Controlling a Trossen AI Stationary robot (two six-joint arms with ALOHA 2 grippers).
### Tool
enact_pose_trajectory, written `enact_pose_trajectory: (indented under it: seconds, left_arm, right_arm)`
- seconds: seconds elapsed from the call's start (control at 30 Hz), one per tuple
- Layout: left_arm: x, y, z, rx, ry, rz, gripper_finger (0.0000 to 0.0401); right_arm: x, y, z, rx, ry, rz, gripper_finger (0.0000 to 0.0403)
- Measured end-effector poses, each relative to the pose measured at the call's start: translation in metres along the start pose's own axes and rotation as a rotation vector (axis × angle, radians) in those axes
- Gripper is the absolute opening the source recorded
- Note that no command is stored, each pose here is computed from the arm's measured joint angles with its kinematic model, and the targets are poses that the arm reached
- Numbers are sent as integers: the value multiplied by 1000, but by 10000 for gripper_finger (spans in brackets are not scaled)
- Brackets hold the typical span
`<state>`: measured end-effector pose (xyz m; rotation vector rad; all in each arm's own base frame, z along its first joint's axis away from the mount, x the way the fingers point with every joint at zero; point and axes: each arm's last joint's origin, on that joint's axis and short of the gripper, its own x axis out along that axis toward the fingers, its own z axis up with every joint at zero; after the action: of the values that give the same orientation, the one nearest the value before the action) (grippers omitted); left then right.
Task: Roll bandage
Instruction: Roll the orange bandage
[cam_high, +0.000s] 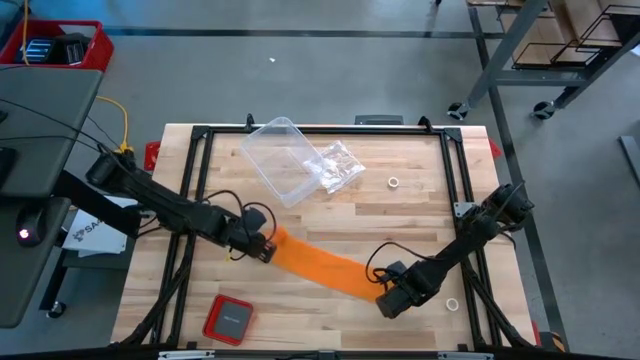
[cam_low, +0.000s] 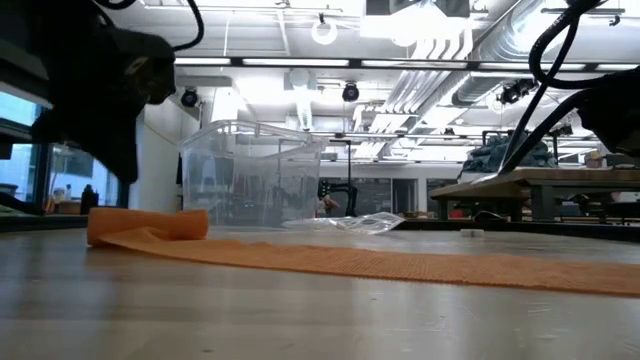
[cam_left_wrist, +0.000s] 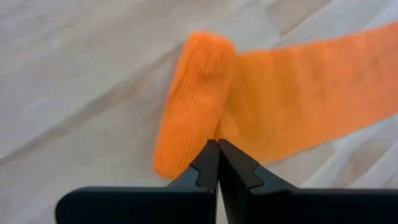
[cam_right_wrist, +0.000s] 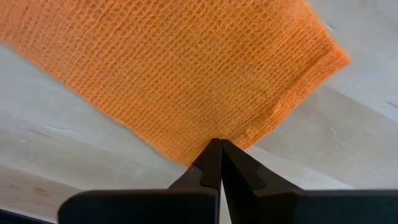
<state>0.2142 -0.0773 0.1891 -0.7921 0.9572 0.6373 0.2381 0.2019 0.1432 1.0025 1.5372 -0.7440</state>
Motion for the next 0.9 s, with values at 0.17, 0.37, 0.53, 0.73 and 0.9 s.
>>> enact_pose_trajectory:
  seconds: [0.17, 0.37, 0.53, 0.73, 0.9]
  left_arm:
    - [-4, 5, 13, 52, -31, -1, 0]
    - [10, 7, 26, 163, 53, -4, 0]
    - [18, 6, 35, 262, 32, -10, 0]
    - [15, -11, 42, 443, -51, -202, 0]
    - [28, -22, 43, 522, -6, -323, 0]
  right_arm:
    - [-6, 0, 0, 7, -28, 28, 0]
    - [-18, -8, 0, 28, -51, 0, 0]
    - [-33, -10, -3, 68, -140, 97, 0]
    - [-37, 4, -8, 130, -213, 292, 0]
    - [-30, 19, -8, 176, -268, 431, 0]
